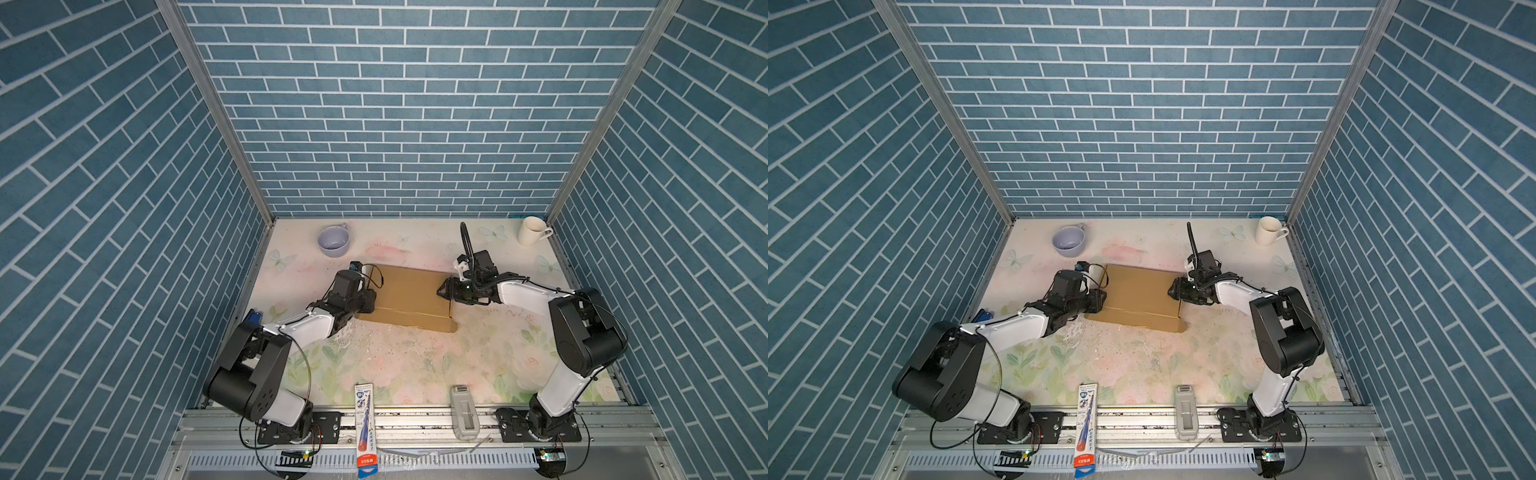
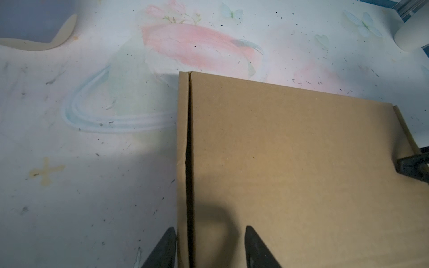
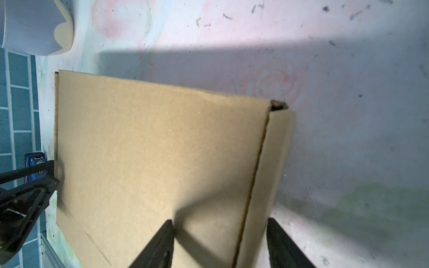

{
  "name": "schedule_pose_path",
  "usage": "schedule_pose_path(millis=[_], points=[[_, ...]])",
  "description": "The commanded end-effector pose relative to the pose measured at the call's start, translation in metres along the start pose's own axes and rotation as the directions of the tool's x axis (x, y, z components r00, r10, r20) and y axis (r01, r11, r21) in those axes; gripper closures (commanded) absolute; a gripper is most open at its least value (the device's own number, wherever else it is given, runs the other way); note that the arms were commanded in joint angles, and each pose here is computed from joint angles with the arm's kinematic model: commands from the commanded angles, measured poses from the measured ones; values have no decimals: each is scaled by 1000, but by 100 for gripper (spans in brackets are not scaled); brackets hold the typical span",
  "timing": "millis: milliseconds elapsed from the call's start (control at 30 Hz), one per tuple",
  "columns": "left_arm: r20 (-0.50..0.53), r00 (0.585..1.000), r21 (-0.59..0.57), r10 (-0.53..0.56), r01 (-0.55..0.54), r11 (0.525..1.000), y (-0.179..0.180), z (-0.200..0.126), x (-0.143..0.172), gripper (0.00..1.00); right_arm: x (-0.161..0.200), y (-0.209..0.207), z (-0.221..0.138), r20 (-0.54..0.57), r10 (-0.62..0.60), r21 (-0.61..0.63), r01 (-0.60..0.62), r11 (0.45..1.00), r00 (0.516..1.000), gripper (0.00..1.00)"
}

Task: Assemble paper box
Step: Close the paper box at the center of the table.

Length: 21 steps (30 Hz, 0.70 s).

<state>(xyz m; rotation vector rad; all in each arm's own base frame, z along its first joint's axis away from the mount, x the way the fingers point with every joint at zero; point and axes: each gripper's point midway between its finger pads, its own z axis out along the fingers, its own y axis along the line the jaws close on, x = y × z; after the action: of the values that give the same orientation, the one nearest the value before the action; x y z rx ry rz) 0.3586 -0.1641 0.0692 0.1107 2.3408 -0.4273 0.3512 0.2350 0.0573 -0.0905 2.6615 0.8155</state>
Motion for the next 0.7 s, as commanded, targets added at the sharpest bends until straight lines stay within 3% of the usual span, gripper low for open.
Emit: schedule_pose_path(millis=[0, 367, 667], points=[[13, 1000, 12, -10, 10, 1000, 0, 7, -7, 56, 15, -11, 4, -38, -27, 16, 28, 999, 999, 35], [1, 998, -47, -58, 58, 997, 22, 12, 8, 72, 5, 1, -23, 23, -14, -34, 15, 999, 1000, 23], [4, 994, -25, -107, 107, 994, 30, 15, 21, 79, -7, 3, -37, 69, 21, -92, -14, 996, 997, 18]])
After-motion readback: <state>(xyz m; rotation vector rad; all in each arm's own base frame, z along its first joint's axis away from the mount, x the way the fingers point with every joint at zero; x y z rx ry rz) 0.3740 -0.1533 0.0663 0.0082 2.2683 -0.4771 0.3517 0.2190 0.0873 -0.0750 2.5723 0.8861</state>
